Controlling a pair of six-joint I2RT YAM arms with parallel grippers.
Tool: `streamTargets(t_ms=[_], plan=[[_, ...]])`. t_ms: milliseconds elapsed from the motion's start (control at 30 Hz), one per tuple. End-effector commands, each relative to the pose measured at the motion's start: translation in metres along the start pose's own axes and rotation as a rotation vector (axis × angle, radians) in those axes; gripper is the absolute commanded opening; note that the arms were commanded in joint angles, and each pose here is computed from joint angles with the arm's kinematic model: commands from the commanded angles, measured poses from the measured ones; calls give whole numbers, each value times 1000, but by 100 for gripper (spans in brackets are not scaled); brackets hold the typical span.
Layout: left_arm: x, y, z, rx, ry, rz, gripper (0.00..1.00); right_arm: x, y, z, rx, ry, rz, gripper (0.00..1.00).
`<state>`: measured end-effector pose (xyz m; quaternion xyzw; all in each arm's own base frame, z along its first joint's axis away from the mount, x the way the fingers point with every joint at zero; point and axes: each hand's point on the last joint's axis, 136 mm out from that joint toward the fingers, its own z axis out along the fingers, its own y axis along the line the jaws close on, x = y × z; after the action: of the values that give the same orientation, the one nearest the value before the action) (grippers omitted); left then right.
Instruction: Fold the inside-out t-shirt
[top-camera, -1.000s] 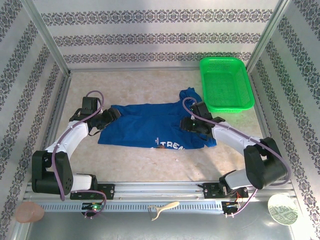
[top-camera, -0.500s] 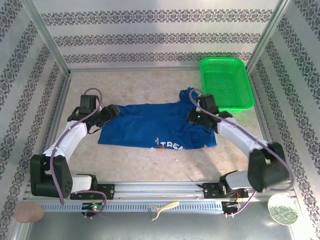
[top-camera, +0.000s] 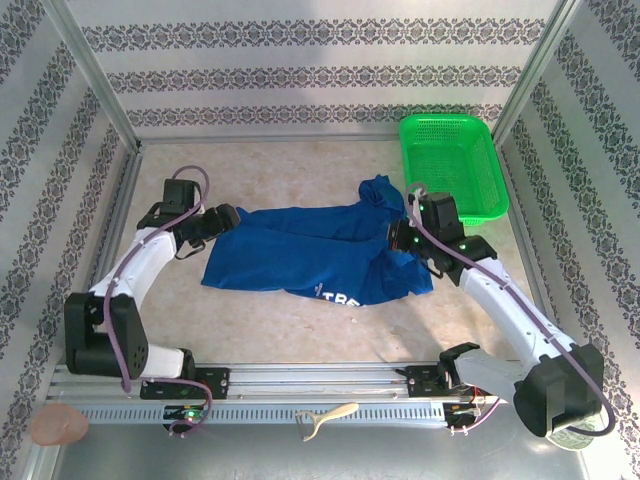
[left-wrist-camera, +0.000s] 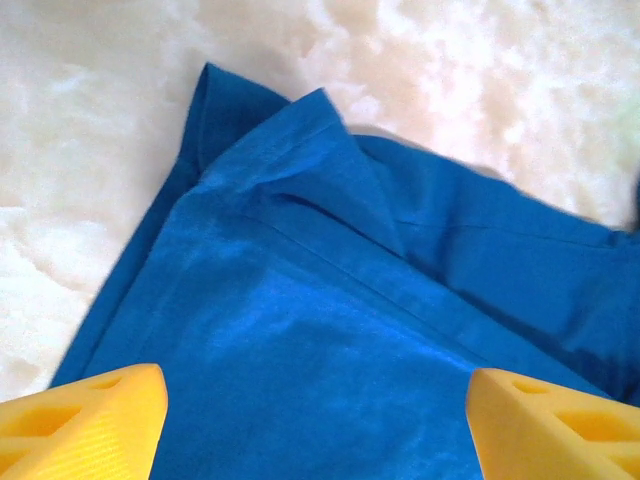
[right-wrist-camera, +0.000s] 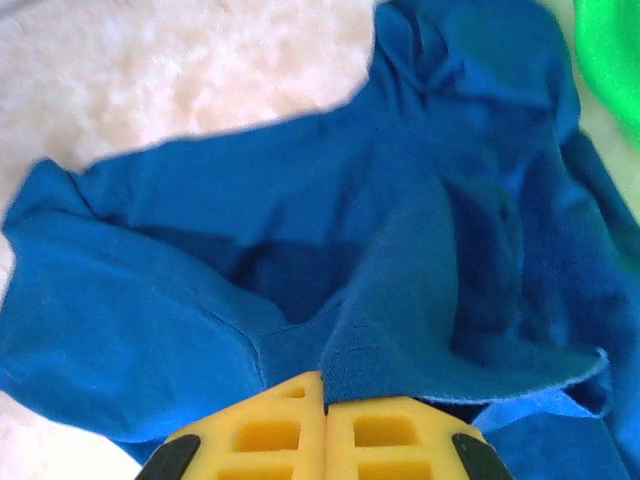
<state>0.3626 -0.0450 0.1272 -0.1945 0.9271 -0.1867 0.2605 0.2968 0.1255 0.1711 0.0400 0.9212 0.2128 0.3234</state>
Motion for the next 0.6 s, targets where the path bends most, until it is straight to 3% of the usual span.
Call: streamTargets(t_ms=[0,233,433,567], plan=[[-6,12,9,-71,31,51,78,14,-9,-9,10,-6,29,0],[-23,22,51,-151,115,77,77,46,-24,-13,20,11,79,0],[-23,34,83,-200,192,99,77,49,-28,-20,26,5,84,0],[-14,32,97,-160,238,98,75,44,-25,-23,12,-4,88,0]])
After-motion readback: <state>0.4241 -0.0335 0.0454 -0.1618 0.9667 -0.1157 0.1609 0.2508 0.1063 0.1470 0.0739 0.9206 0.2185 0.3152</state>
